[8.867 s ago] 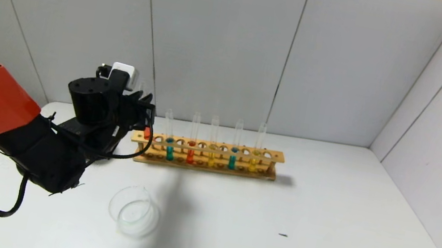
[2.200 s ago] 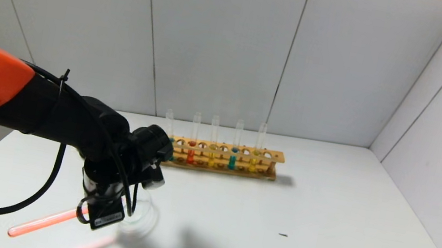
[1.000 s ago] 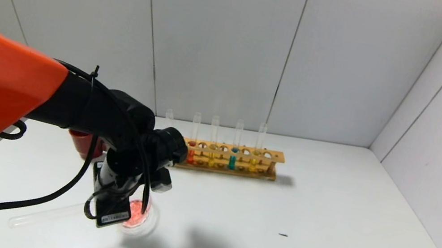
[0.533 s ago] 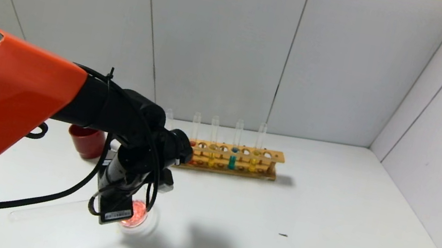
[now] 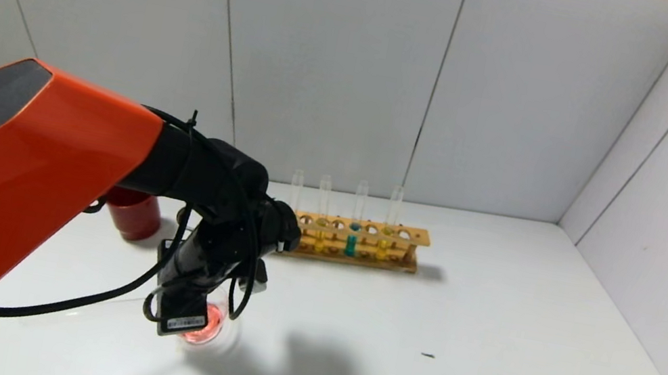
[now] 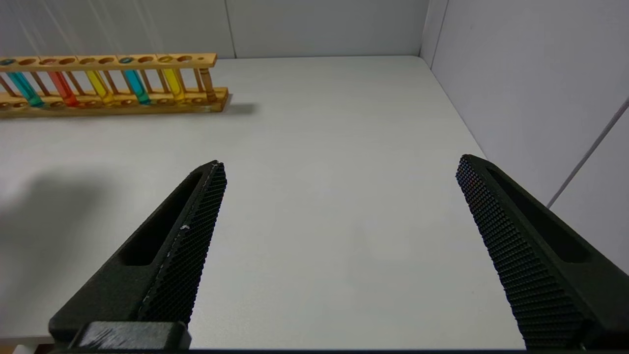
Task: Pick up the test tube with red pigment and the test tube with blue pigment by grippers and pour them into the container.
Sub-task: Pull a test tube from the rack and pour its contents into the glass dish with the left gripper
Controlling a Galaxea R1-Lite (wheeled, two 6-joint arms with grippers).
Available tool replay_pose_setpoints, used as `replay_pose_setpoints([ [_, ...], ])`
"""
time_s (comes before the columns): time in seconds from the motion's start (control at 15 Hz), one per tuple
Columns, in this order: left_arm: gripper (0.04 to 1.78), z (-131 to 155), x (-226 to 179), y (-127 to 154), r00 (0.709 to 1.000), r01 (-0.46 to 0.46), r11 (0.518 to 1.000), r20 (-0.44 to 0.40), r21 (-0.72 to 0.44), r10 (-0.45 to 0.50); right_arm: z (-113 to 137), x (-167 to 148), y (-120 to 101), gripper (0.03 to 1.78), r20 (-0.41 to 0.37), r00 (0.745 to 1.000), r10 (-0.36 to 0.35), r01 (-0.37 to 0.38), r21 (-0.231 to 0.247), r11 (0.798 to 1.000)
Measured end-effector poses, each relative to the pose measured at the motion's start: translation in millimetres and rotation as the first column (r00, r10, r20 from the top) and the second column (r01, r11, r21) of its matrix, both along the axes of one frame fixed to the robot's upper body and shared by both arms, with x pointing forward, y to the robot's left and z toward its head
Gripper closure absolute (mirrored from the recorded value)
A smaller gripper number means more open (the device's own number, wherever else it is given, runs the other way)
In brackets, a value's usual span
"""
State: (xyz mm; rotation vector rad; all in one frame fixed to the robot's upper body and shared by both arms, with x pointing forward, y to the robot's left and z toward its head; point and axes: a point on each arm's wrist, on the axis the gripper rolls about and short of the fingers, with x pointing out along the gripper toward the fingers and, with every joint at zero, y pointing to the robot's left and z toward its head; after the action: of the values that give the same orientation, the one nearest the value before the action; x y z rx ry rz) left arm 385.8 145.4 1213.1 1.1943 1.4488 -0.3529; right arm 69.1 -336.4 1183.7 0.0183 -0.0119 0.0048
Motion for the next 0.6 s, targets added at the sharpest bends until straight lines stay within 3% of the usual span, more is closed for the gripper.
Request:
replay_pose_setpoints([
  [0.6, 1.51, -7.6, -2.2, -1.8, 0.997, 0.019, 0.996, -0.077, 0.083, -0.012, 0.0, 0.0, 0.0, 0.1, 0.0, 1.0, 0.0, 0.0, 0.0, 1.0],
])
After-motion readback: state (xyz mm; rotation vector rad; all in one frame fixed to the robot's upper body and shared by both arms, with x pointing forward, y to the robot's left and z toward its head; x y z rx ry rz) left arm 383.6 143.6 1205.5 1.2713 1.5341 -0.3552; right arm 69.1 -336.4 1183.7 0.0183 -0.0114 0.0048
